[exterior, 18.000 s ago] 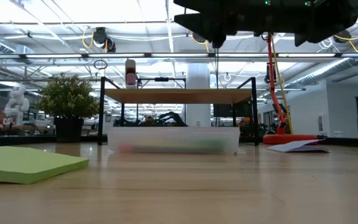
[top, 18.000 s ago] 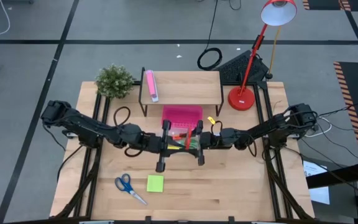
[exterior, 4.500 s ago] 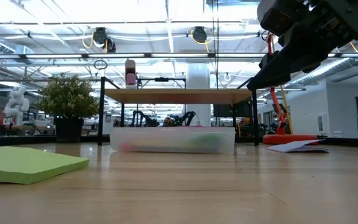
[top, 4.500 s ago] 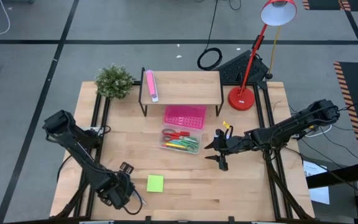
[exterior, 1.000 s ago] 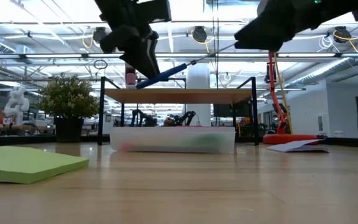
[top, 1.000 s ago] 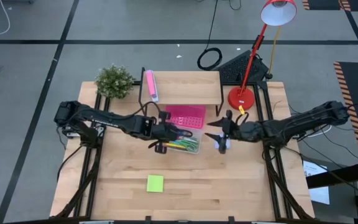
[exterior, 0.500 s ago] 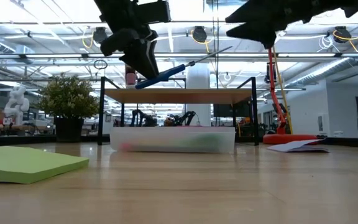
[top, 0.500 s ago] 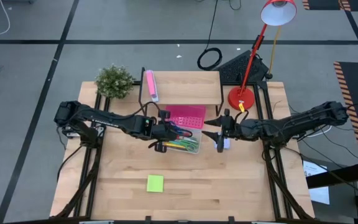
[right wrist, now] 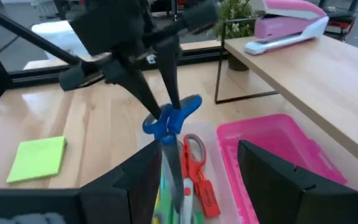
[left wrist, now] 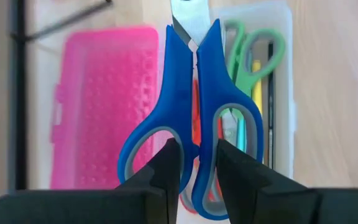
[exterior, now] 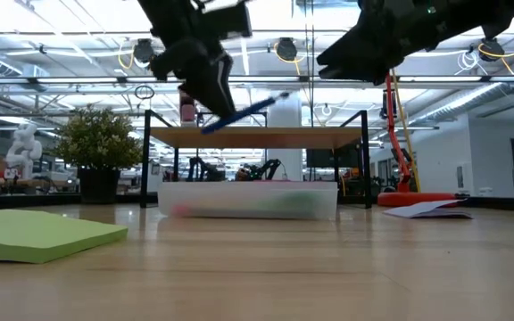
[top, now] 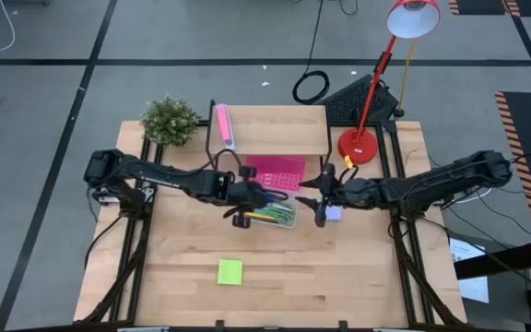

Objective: Pack school essentials
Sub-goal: Put the blue scissors into the supply box

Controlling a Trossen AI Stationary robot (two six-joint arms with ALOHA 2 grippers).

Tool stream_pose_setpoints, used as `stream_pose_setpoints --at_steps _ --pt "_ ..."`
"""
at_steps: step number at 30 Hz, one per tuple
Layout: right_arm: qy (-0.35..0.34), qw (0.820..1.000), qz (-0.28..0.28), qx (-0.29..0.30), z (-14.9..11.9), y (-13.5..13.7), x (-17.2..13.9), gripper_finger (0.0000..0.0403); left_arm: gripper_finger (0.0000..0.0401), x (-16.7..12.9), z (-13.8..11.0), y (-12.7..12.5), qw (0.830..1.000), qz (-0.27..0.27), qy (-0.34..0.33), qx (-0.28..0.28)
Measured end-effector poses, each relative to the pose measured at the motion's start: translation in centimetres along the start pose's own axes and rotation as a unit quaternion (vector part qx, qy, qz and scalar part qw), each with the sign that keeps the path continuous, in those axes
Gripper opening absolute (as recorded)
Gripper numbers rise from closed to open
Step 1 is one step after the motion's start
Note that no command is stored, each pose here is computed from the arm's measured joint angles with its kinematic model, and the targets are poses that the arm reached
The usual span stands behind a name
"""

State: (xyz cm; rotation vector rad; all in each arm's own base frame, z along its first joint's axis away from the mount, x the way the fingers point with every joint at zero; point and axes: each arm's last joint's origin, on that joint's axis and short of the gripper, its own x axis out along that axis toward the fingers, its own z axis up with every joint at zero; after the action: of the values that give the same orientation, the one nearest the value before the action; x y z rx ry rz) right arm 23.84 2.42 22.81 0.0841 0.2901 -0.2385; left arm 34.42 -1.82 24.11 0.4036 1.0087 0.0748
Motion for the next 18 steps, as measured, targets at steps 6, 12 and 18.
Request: stream_pose_setpoints --at_steps 6,12,18 --pt "0.018 1.0 -0.004 -0.008 -0.1 -0.2 -0.5 0.0203 0.009 2.2 -0.5 -0.2 0.999 -0.012 0.033 0.014" --pt "0.04 0.999 -0.001 0.005 -0.5 -0.3 -0.5 0.0203 0.009 2.3 -0.3 -0.1 0.996 0.057 0.044 0.049" --pt "0.036 0.999 0.018 0.028 -0.3 -0.6 -0.4 0.0203 0.009 2.0 0.0 0.1 0.985 0.147 0.051 0.069"
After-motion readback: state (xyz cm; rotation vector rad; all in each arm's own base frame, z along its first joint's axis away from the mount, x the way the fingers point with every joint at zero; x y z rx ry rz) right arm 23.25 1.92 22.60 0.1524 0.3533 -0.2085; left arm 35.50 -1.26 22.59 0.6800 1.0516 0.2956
